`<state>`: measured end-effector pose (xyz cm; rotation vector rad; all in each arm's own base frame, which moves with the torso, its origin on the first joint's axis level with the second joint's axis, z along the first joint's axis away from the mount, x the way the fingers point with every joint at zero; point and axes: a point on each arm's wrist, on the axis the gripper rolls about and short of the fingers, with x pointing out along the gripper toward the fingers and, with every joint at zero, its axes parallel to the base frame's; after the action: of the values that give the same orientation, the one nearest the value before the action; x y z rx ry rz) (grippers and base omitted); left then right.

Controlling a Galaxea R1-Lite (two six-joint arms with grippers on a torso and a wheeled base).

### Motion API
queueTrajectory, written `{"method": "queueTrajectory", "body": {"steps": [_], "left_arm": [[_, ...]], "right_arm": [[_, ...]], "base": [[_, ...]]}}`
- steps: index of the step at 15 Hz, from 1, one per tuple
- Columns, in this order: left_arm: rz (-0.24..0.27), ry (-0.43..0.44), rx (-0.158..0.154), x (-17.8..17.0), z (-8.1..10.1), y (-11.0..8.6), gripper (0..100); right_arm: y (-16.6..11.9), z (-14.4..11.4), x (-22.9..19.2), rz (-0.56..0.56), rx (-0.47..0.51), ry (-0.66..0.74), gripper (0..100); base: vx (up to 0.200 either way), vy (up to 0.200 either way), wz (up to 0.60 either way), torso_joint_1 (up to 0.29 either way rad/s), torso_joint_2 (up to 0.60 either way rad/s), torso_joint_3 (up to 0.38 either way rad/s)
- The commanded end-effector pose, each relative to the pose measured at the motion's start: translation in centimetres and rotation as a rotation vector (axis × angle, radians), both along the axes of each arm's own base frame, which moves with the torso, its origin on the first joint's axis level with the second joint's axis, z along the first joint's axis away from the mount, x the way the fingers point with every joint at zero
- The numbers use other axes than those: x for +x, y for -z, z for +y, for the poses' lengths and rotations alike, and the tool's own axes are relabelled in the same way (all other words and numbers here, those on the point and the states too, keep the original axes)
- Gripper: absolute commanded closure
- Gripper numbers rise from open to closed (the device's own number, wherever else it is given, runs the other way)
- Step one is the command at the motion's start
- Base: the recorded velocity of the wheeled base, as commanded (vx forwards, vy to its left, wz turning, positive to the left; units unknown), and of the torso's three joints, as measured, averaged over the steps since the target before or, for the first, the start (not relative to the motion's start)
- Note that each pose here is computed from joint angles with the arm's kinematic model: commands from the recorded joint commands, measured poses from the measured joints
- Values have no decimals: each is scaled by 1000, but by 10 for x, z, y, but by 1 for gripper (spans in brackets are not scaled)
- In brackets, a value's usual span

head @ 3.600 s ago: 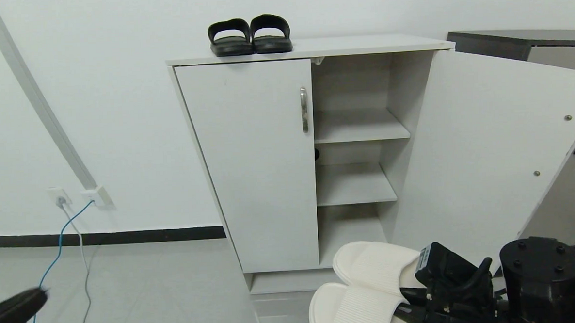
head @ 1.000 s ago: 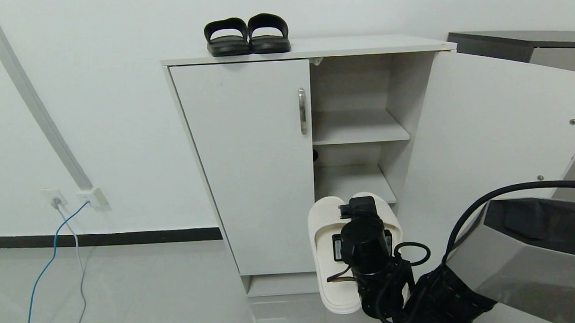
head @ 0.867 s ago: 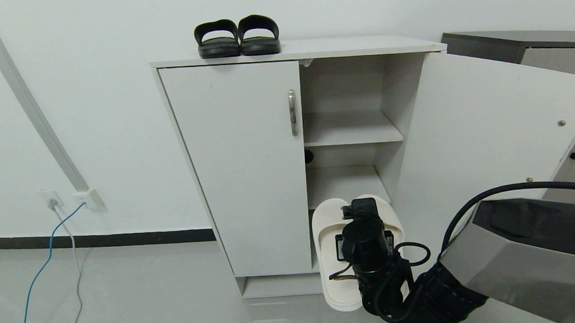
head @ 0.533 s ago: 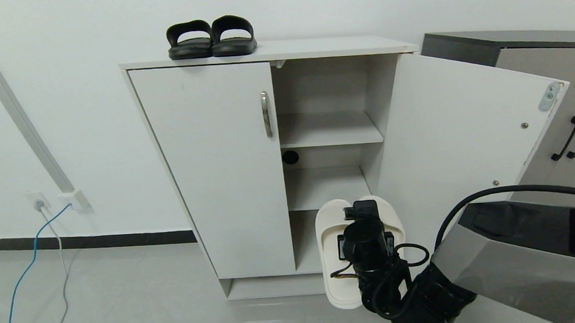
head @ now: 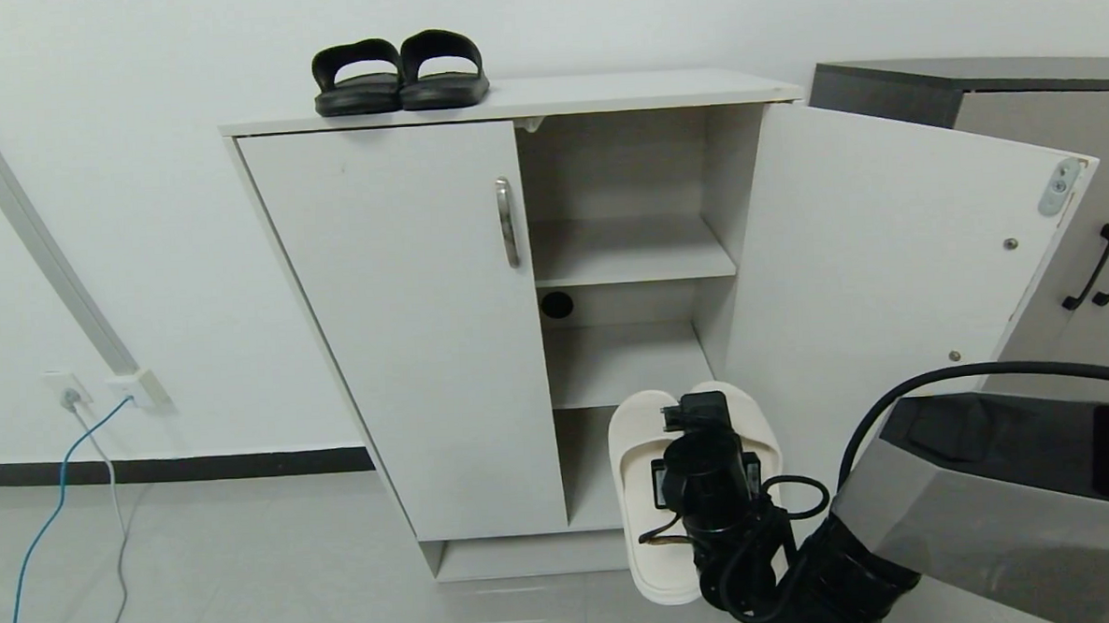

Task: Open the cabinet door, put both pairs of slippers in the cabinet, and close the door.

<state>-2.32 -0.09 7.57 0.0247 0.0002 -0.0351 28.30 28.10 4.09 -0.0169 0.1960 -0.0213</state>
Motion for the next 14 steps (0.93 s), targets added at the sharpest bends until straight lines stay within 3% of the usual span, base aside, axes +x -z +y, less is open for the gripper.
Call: {"method": "queueTrajectory", "body": {"steps": [1, 6, 14], "left_arm": [[2, 0, 0, 0, 0, 0, 100], [2, 2, 0, 0, 0, 0, 100], [2, 2, 1, 0, 0, 0, 100]], "right_arm": [[0, 0, -1, 1, -1, -4, 100], [6, 22, 11, -21, 4, -58, 100], [17, 23, 29, -33, 14, -25, 100]], "base": [[0, 0, 0, 0, 0, 0], [0, 0, 0, 0, 0, 0], [0, 0, 0, 0, 0, -15]]}}
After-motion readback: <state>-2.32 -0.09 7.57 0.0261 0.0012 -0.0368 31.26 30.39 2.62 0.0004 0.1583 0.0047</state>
